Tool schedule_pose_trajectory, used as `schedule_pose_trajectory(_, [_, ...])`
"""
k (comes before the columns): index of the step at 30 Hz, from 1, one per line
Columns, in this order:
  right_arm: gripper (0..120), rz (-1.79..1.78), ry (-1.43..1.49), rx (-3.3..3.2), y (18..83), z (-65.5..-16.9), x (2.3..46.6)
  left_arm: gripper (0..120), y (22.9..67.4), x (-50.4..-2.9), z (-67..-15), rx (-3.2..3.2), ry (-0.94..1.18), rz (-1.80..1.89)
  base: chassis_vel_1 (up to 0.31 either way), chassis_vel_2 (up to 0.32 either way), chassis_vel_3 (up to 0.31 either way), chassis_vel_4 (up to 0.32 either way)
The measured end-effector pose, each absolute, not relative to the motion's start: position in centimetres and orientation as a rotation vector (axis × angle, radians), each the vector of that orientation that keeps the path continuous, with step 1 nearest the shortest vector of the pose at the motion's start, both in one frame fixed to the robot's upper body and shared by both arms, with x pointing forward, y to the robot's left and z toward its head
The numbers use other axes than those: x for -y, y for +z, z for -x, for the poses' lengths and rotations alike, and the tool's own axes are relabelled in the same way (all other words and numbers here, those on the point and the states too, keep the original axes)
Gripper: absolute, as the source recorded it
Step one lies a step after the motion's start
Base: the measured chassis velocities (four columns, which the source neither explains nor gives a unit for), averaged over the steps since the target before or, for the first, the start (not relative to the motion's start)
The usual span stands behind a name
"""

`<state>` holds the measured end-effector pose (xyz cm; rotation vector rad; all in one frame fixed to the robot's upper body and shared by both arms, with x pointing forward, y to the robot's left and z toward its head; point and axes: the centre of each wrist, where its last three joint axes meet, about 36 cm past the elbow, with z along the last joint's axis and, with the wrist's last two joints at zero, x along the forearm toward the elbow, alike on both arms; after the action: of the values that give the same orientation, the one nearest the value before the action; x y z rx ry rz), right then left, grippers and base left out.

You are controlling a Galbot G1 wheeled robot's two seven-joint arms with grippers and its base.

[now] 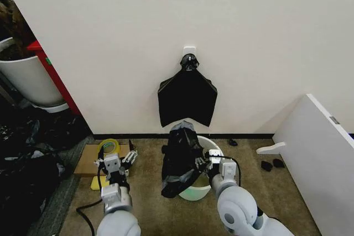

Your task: Place the garbage bag over the trash bin.

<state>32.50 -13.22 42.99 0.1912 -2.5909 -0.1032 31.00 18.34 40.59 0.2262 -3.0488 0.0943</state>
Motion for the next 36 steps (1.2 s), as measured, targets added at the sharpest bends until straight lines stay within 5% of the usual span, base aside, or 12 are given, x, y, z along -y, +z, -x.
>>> schedule_pose_trajectory(5, [7, -0.208, -0.121, 2.601, 43.3, -31.4, 13.1, 100, 40.5, -20.0, -33.8, 2.980, 0.146, -0.056, 0.000, 0.000, 0.000, 0.000])
schedule_pose_trajectory(11, [0, -0.221, -0.198, 2.640, 43.7, -31.3, 12.7, 100, 40.3, -20.3, -34.5, 2.979, 0.105, -0.034, 0.000, 0.000, 0.000, 0.000])
schedule_pose_trajectory(31, [73, -0.228, -0.386, 2.442, 46.6, -33.0, 13.6, 100, 39.3, -20.1, -33.3, 2.981, 0.006, -0.121, 0.000, 0.000, 0.000, 0.000])
schedule_pose_trajectory(36, [56, -0.232, -0.370, 2.448, 46.3, -32.9, 13.5, 100, 39.4, -20.2, -33.5, 2.982, 0.002, -0.121, 0.000, 0.000, 0.000, 0.000])
